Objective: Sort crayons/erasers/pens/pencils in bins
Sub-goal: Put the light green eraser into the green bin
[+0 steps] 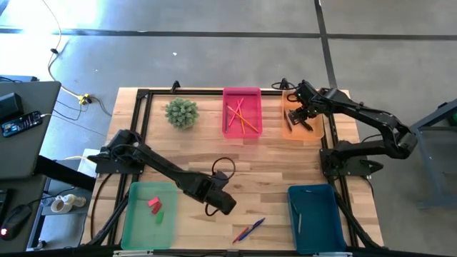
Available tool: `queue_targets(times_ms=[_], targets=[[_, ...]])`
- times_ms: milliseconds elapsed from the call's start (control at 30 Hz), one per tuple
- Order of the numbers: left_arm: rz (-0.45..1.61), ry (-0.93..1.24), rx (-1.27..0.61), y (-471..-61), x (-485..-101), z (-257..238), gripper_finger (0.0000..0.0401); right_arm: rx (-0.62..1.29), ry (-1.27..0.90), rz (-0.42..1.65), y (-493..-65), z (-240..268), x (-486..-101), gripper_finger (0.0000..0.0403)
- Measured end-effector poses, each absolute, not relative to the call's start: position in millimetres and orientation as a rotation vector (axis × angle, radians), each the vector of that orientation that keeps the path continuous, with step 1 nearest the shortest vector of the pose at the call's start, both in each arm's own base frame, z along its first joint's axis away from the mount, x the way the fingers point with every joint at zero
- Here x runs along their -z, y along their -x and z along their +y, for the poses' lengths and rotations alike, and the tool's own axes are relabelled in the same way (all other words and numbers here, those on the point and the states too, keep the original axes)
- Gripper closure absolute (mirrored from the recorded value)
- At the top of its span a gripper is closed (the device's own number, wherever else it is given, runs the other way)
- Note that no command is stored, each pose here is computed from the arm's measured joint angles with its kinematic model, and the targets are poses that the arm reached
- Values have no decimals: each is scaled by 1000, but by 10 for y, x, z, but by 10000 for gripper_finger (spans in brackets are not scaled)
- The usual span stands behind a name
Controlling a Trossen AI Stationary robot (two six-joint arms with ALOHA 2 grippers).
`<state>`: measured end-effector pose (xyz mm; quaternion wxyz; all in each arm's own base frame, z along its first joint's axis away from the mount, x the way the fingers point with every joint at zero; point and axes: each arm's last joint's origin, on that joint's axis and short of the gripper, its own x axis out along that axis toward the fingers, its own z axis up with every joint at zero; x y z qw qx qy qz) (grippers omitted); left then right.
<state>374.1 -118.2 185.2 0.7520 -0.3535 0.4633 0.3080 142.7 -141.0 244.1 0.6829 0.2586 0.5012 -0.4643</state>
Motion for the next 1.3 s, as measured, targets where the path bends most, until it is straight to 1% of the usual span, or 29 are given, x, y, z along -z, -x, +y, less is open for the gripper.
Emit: queue_targets(times_ms=[333,667,933,1067,1300], targets=[[1064,736,-705,-3792,-1566,-1222,240,1041,-580,1124,-1427,-1411,-2440,265],[1070,744,-686,-3847,-1457,-1240,240,1041,-580,1124,-1427,-1411,-2440,265],[1128,732,-700,-3855,-1294,-1252,241,1041,-581,1125,-1427,-1411,-2439,265],[1168,681,-706,-3833,-1244,-1244,257,1022,-594,1118,-1428,-1403,-2445,265],[1198,587,-684,-3809,-1233,-1232,311,1004,-591,1037,-1349,-1321,-2578,265]])
